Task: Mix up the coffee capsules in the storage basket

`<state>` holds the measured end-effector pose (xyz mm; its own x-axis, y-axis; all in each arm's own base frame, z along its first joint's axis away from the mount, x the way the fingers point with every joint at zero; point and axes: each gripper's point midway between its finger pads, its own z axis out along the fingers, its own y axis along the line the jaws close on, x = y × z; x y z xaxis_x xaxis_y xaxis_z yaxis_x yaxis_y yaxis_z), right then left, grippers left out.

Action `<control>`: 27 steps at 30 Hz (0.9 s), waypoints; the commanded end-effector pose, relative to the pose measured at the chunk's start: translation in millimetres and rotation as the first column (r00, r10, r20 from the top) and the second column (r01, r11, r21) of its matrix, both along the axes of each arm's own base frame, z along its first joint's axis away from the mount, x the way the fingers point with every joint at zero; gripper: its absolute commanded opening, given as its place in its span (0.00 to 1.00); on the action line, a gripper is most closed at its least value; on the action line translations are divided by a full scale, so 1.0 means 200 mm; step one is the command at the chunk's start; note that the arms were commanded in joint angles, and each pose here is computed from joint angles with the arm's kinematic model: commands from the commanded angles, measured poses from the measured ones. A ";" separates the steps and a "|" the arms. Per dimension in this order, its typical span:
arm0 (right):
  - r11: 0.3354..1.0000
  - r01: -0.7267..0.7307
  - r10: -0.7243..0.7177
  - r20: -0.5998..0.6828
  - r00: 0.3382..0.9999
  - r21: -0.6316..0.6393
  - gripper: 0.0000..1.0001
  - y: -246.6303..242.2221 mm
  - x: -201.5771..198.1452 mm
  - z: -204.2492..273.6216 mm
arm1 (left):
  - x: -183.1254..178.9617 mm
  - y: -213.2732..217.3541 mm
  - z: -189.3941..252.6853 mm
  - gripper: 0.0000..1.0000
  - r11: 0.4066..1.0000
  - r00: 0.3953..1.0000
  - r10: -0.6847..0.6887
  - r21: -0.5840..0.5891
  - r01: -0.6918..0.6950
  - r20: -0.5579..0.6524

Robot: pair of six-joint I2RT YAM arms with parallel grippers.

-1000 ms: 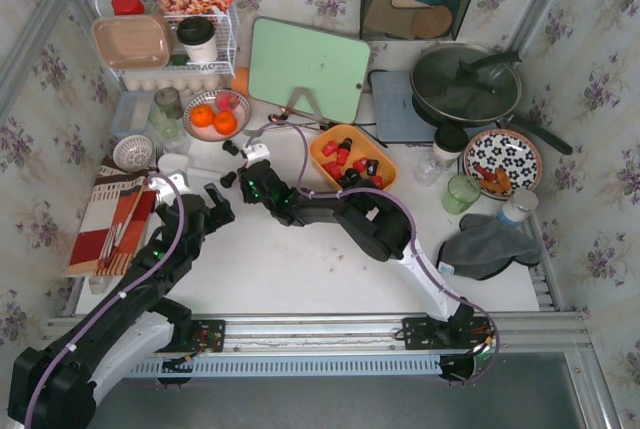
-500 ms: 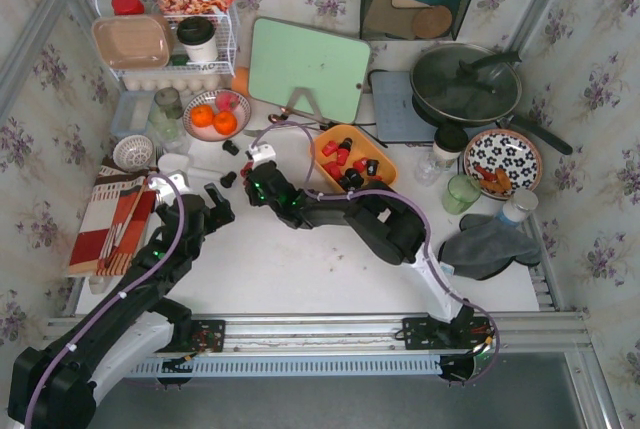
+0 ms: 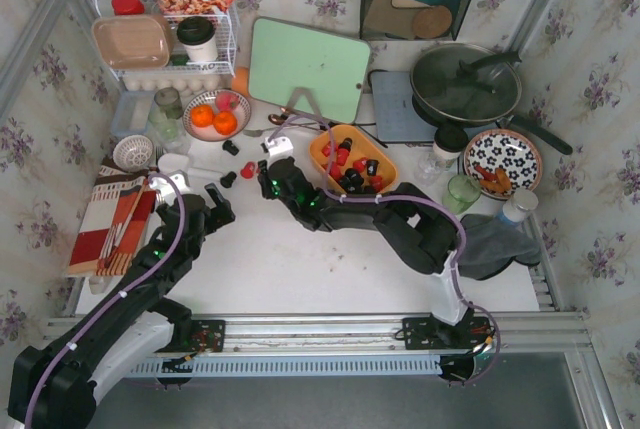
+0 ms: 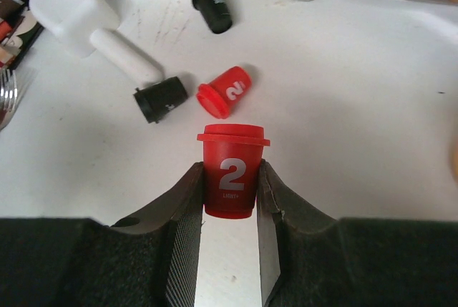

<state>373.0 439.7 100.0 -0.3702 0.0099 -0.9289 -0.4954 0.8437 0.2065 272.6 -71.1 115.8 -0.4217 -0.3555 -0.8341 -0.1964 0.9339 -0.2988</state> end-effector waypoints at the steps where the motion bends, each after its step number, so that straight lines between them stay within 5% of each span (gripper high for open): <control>1: 0.997 0.073 -0.072 0.073 0.995 -0.011 0.15 -0.11 0.04 0.10 | 0.01 -0.01 0.01 0.99 1.000 1.000 0.002 -0.014 -0.002 0.011; 11: 0.898 0.373 -0.332 0.197 0.922 -0.233 0.17 -0.66 0.12 0.16 | 0.01 -0.02 0.01 0.99 1.000 1.000 -0.005 -0.022 0.006 0.009; 27: 0.752 0.618 -0.625 0.046 0.779 -0.229 0.24 -1.31 0.04 -0.03 | 0.02 -0.03 -0.01 0.99 1.000 1.000 -0.011 -0.019 0.011 -0.005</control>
